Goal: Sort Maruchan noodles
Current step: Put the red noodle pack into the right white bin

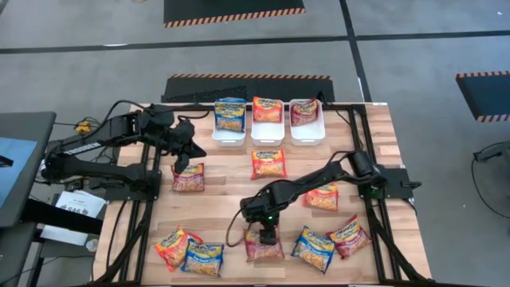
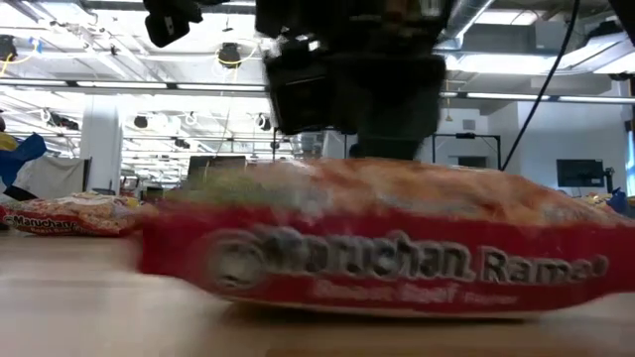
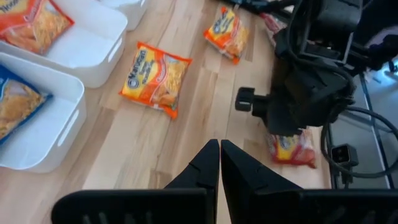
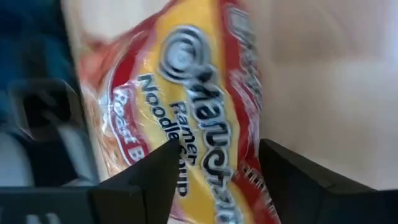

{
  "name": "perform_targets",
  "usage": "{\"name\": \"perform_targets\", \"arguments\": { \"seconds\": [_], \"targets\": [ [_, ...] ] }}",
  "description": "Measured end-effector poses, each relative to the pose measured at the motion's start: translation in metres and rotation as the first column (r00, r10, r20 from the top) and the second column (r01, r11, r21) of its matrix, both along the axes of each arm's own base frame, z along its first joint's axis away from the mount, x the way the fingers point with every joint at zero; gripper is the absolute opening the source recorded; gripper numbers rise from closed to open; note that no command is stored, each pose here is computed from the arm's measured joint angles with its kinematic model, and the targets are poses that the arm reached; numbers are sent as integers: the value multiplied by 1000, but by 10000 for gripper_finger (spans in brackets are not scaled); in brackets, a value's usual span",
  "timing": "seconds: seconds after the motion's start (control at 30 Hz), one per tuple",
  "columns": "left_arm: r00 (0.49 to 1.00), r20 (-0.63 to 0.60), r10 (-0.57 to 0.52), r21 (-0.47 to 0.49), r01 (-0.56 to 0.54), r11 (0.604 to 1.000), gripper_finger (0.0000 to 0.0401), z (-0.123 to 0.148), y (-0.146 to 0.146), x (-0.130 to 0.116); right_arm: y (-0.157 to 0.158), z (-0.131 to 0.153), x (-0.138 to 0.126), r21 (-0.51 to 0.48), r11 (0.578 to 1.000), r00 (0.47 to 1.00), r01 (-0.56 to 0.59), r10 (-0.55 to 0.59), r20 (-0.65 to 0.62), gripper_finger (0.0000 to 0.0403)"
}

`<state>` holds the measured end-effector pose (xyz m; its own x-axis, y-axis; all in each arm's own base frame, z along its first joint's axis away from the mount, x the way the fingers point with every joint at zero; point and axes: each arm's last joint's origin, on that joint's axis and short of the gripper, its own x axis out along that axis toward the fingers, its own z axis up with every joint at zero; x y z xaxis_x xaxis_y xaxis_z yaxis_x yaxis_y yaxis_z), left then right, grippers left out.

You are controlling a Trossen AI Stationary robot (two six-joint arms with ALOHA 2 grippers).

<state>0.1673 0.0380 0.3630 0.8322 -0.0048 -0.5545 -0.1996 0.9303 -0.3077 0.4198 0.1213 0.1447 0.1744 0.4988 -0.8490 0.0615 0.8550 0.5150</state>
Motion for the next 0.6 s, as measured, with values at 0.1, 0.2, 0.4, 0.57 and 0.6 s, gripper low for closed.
{"name": "perform_targets", "arguments": {
  "seconds": [0.1, 0.2, 0.4, 0.57, 0.6],
  "targets": [
    [1000, 2, -4, 6, 4, 1000, 2, 0, 0, 0, 1, -2, 0, 7, 1000, 1000, 11, -11, -12, 203],
    [1000, -9, -3, 5, 3, 1000, 2, -1, 0, 0, 2, -4, 1, 23, 1000, 1000, 18, -17, -26, 141],
    [1000, -17, 10, 13, -10, 1000, 2, -1, 0, -1, 2, -4, 0, 28, 999, 999, 19, -18, -29, 16],
    [1000, -16, 11, 13, -11, 1000, 2, -1, 0, -1, 1, 0, 0, 17, 1000, 999, 19, -19, -32, 6],
    [1000, -16, 11, 13, -11, 1000, 2, -1, 0, -1, 2, 2, 0, 6, 1000, 999, 16, -15, -34, 6]
  ]
}}
